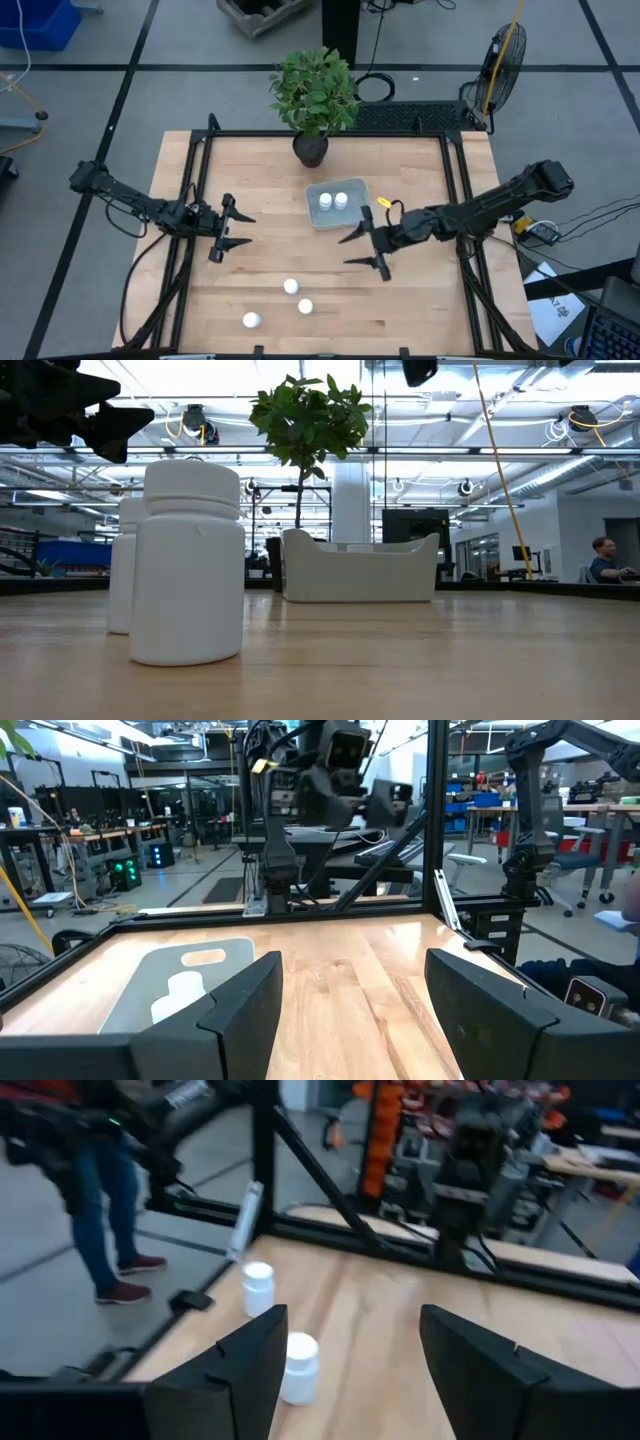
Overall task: Pick and place pill bottles into a basket
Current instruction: Put the white pill bottle into the gray bin
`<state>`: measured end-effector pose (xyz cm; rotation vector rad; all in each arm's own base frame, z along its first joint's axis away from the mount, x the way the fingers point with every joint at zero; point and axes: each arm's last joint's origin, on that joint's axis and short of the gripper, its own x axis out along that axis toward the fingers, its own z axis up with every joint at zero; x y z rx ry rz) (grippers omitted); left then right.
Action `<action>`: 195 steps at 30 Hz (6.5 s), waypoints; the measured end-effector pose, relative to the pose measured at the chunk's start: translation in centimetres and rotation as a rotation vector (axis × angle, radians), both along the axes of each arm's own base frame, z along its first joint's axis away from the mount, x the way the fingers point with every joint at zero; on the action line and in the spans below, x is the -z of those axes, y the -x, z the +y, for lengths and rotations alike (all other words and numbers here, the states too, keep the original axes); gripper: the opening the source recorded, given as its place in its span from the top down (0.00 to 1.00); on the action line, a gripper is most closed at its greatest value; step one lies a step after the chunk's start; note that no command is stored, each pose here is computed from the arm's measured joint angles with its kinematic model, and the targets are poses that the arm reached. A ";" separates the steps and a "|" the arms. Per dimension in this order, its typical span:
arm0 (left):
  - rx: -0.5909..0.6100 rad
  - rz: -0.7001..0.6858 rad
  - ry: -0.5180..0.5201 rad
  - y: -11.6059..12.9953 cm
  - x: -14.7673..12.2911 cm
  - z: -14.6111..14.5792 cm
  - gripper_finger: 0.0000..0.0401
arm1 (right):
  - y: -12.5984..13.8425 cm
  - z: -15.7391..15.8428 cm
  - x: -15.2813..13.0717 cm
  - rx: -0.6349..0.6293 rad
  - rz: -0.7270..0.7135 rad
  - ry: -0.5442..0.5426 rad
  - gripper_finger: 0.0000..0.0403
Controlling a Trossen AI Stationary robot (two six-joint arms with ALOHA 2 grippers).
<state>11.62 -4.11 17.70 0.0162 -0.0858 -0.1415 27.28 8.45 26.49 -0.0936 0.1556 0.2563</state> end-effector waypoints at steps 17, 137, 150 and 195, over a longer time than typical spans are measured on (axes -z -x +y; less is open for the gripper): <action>0.000 0.000 0.000 0.0 0.0 0.0 0.38 | 1.5 3.2 -0.5 -0.118 -0.005 -0.041 0.45; -0.038 -0.017 0.213 -0.2 -0.4 0.1 0.37 | 18.9 -4.7 8.4 -0.169 -0.061 -0.230 1.00; -0.154 0.141 0.325 -1.7 1.7 -0.2 0.38 | 18.2 -5.4 9.9 -0.181 -0.059 -0.230 1.00; -0.065 0.534 0.062 -11.6 2.8 -14.1 0.38 | 17.5 -6.0 9.9 0.028 -0.074 -0.271 1.00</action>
